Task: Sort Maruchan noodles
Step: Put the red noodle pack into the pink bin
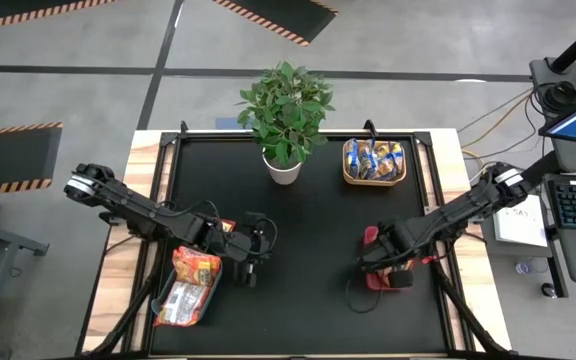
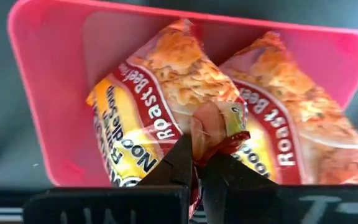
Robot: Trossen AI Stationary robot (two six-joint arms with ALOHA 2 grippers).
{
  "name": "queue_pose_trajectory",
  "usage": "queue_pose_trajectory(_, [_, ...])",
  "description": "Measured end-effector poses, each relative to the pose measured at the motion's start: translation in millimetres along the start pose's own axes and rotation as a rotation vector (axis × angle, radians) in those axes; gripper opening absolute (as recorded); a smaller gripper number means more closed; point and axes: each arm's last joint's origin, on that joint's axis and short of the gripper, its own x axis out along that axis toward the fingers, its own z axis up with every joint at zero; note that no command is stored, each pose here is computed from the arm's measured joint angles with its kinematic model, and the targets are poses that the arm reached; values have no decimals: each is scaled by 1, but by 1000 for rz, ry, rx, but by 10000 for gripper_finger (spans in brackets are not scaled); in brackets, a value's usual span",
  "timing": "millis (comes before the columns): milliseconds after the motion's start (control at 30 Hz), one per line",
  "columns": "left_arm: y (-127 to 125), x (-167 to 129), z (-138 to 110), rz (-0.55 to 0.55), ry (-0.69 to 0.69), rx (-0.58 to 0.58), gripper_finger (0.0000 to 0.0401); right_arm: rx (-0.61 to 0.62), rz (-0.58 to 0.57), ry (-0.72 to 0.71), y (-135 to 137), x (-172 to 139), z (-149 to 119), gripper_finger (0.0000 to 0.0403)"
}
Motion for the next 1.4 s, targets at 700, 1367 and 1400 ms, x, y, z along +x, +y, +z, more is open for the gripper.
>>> queue_pose_trajectory(700, [0,0,0,0,2,0,0,172,-91,-112,-10,-20,-17,41])
queue_pose_trajectory(1367, [5,-2,-18,159,156,-211,0,227,-123,-693,-4,-76,1,68])
queue_pose_trajectory(1400, [6,-3,-21,187,186,-237,0,176,-130,-750,-2,-78,5,65])
